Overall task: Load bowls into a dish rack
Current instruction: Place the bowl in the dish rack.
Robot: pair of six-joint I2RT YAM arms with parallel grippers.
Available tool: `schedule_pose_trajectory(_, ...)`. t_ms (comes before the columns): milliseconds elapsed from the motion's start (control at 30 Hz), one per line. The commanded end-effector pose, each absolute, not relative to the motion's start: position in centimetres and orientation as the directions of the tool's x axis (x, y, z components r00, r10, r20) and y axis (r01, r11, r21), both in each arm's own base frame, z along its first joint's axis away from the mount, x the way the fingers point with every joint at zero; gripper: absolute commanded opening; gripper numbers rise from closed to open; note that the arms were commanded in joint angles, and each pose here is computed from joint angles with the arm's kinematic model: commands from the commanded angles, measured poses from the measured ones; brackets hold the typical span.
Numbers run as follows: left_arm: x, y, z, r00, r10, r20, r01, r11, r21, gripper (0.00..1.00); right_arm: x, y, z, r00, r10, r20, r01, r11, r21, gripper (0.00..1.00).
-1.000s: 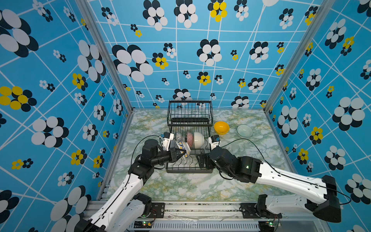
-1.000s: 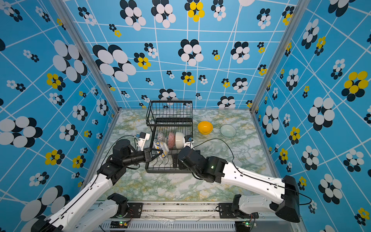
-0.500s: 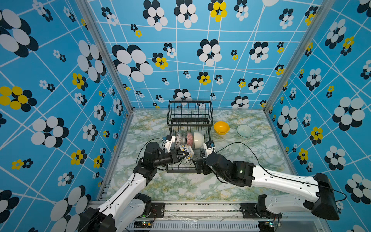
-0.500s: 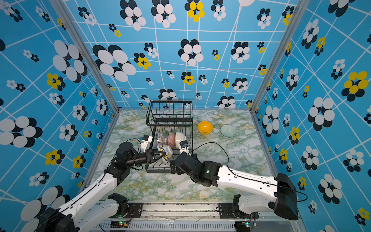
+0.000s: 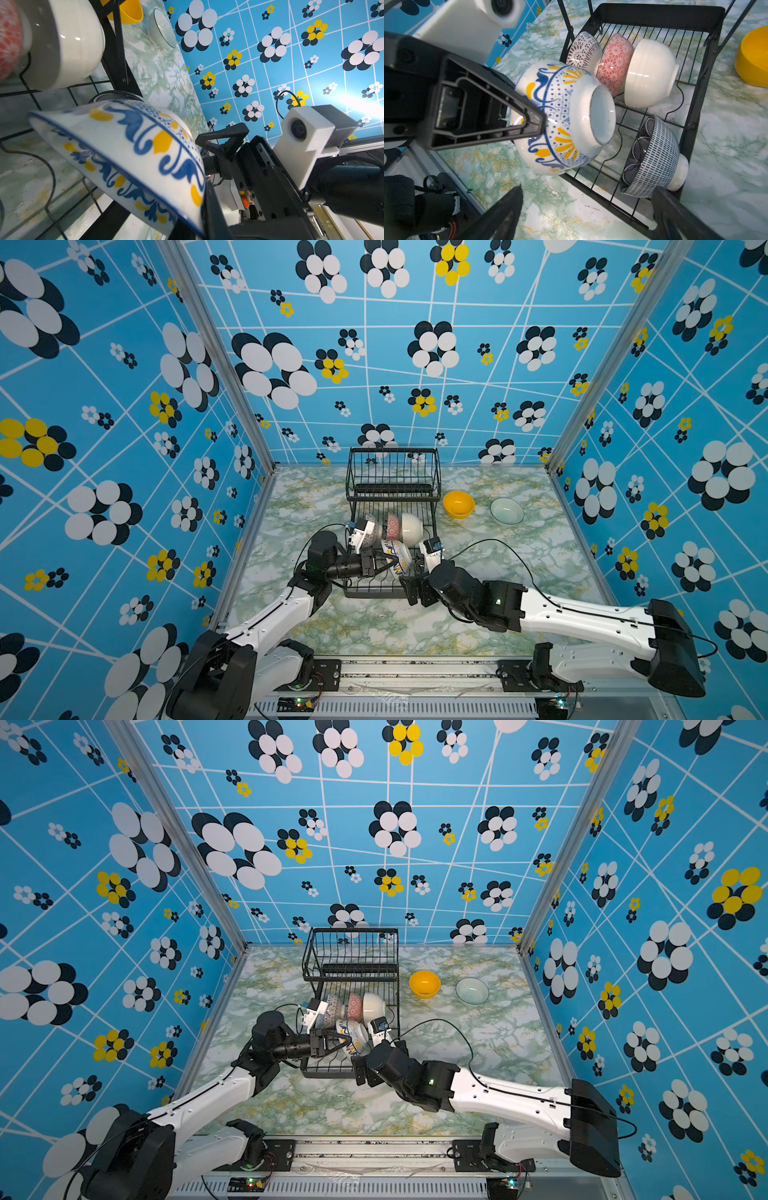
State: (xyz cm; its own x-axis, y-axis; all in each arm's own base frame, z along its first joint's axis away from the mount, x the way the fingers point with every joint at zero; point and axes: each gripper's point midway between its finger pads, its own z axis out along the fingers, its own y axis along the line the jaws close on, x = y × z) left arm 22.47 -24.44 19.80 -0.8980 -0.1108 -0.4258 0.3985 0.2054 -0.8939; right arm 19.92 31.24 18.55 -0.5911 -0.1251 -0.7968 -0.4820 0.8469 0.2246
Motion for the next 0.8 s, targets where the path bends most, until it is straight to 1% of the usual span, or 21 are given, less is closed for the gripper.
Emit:
schedule_pose_trajectory(0, 21.8, -25.3, 21.0, -0.840, -0.060, -0.539, 0.528, 0.141, -0.838, 0.00, 19.9, 31.4, 18.9, -0.579, -0.109, -0.808, -0.486, 0.842, 0.235, 1.00)
schedule_pose_trajectory(167, 21.8, -26.2, 19.5, -0.836, -0.008, -0.549, 0.543, 0.140, -0.828, 0.00, 19.7, 31.5, 18.4, -0.601, -0.093, -0.794, -0.477, 0.839, 0.263, 1.00)
schedule_pose_trajectory(300, 21.6, -26.8, 18.6, -0.832, 0.025, -0.555, 0.554, 0.118, -0.824, 0.00, 19.6, 31.3, 17.7, -0.599, -0.104, -0.794, -0.479, 0.841, 0.251, 1.00)
schedule_pose_trajectory(400, 21.8, -27.1, 17.7, -0.830, 0.037, -0.556, 0.556, 0.123, -0.822, 0.00, 19.8, 31.1, 17.6, -0.591, -0.095, -0.801, -0.476, 0.843, 0.251, 1.00)
schedule_pose_trajectory(767, 22.7, -27.2, 15.6, -0.827, 0.089, -0.555, 0.561, 0.193, -0.805, 0.00, 20.2, 30.7, 17.3, -0.598, -0.083, -0.797, -0.469, 0.843, 0.265, 1.00)
